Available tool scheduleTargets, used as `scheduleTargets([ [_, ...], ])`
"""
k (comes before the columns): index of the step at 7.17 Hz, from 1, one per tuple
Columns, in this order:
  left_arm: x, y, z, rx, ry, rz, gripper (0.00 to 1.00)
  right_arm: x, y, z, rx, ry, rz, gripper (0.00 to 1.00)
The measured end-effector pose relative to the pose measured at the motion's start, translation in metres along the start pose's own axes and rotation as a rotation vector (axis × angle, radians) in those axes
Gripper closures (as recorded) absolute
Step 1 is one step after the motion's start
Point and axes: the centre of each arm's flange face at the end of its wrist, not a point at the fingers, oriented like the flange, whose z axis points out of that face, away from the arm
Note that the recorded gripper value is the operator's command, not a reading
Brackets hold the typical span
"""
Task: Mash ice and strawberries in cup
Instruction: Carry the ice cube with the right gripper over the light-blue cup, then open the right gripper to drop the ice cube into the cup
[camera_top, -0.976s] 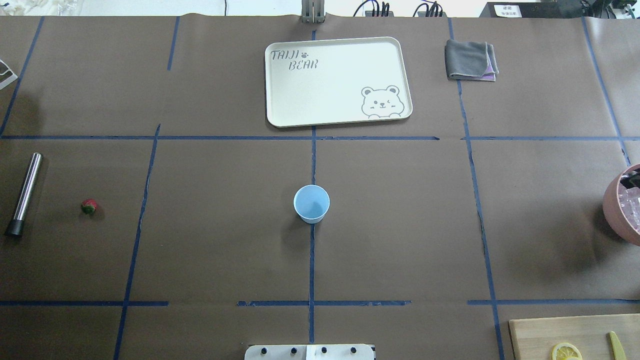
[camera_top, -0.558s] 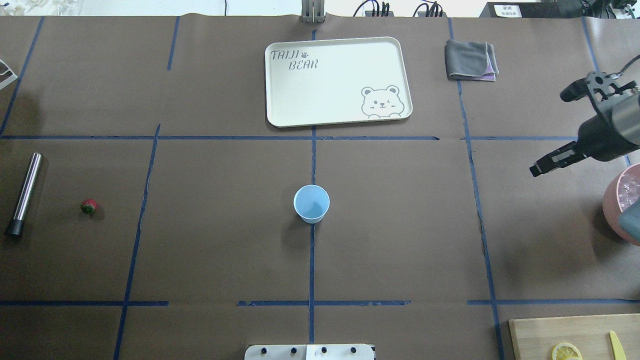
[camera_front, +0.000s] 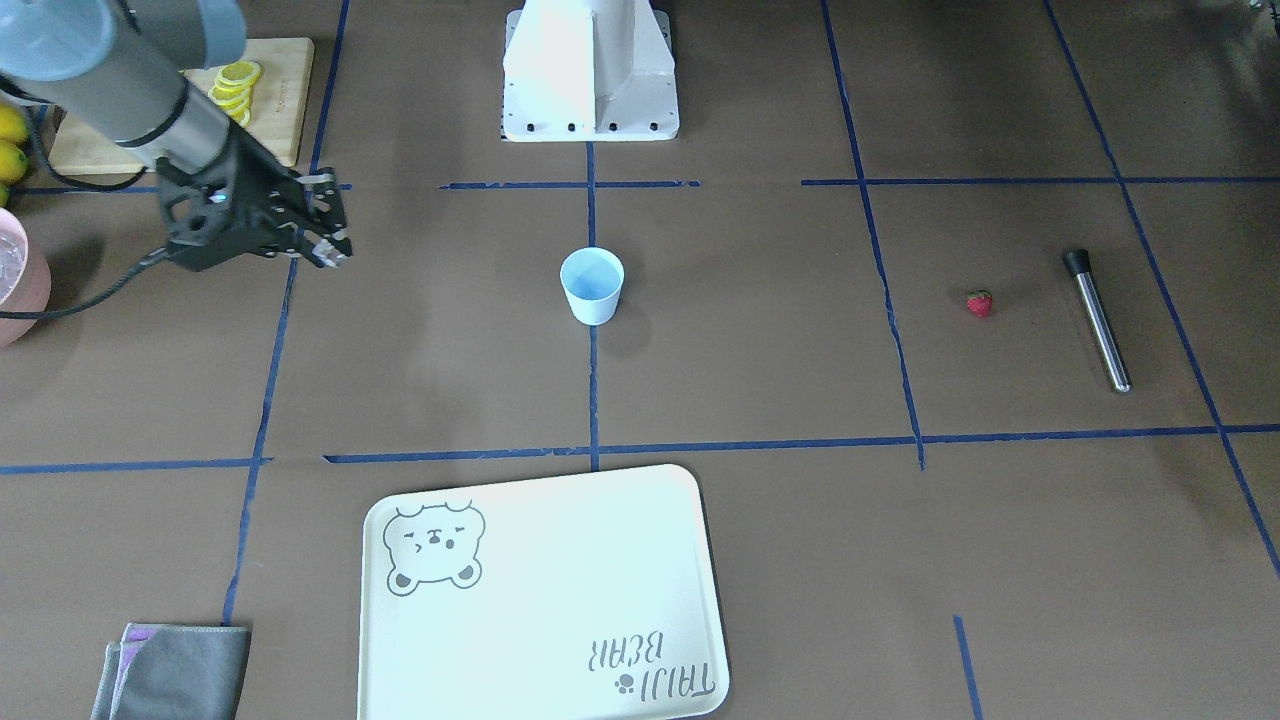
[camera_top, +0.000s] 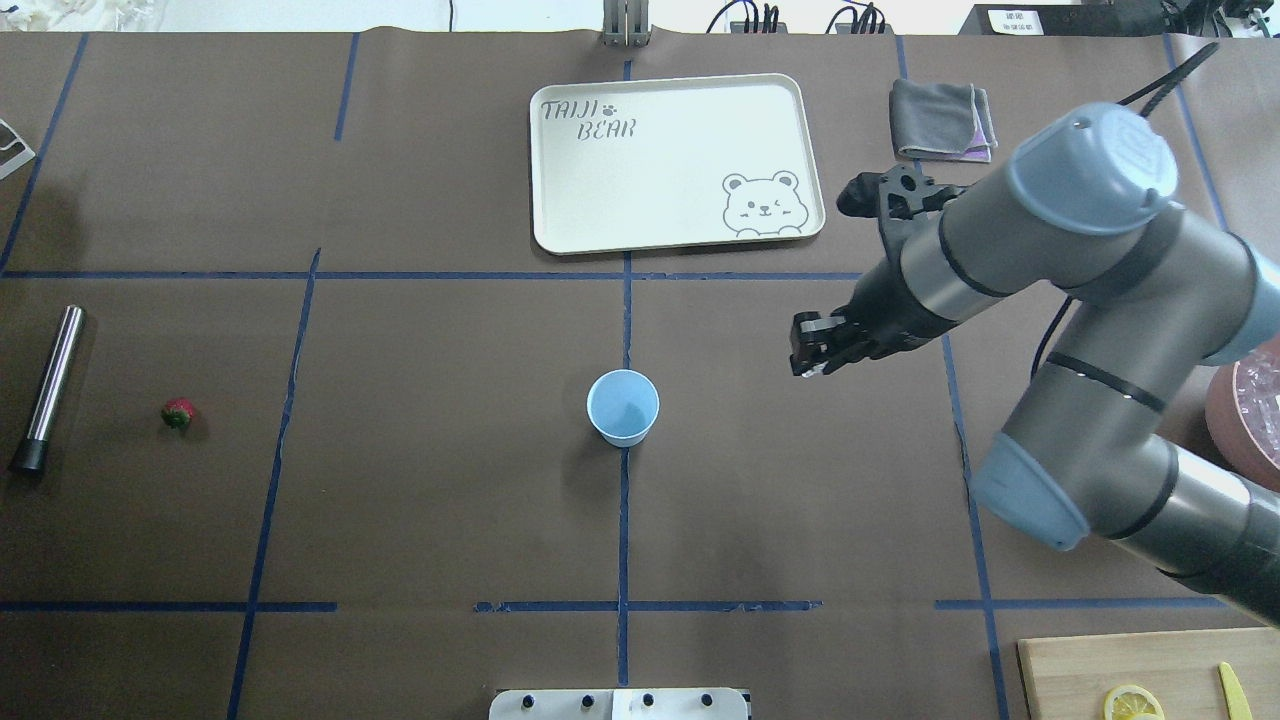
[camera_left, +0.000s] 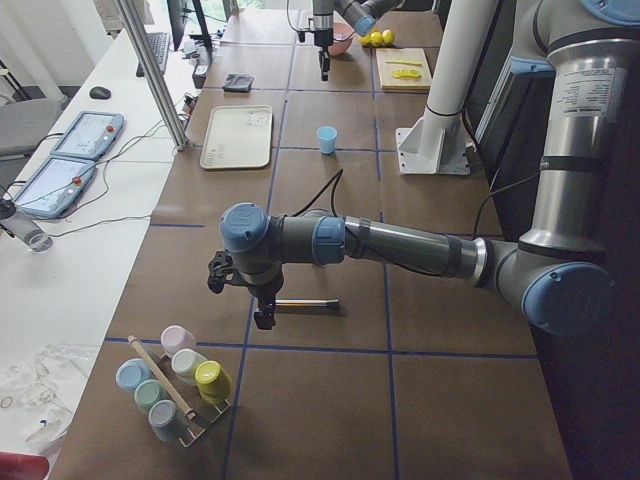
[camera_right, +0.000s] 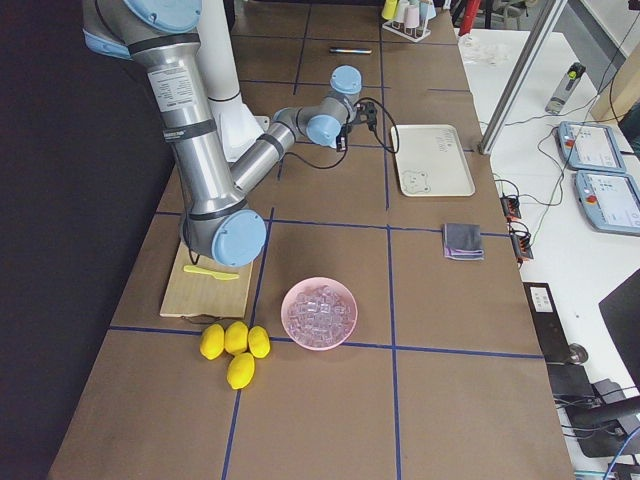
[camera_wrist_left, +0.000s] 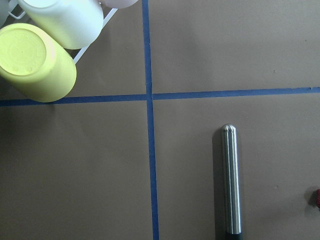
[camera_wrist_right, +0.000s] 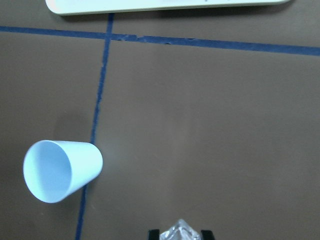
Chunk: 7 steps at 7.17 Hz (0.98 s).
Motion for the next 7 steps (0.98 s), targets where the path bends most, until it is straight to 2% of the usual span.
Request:
scheduleTargets([
  [1, 0.000, 0.000, 0.000, 0.005, 0.000, 0.004, 0.00, -0.039, -0.005, 0.024, 0.006, -0.001, 0.042, 0.98],
  [3, 0.001, -0.001, -0.001, 0.007, 0.000, 0.006, 0.00, -0.087, 0.000, 0.065, 0.045, 0.026, 0.069, 0.97],
  [5, 0.001, -0.001, -0.001, 0.008, 0.001, 0.006, 0.00, -0.119, -0.008, 0.082, 0.056, 0.030, 0.092, 0.85],
  [6, 0.001, 0.000, -0.001, 0.007, 0.000, 0.005, 0.00, -0.126, -0.010, 0.086, 0.056, 0.030, 0.096, 0.40],
  [7, 0.001, 0.000, 0.000, 0.007, 0.001, 0.005, 0.00, -0.128, -0.011, 0.090, 0.054, 0.033, 0.098, 0.30],
])
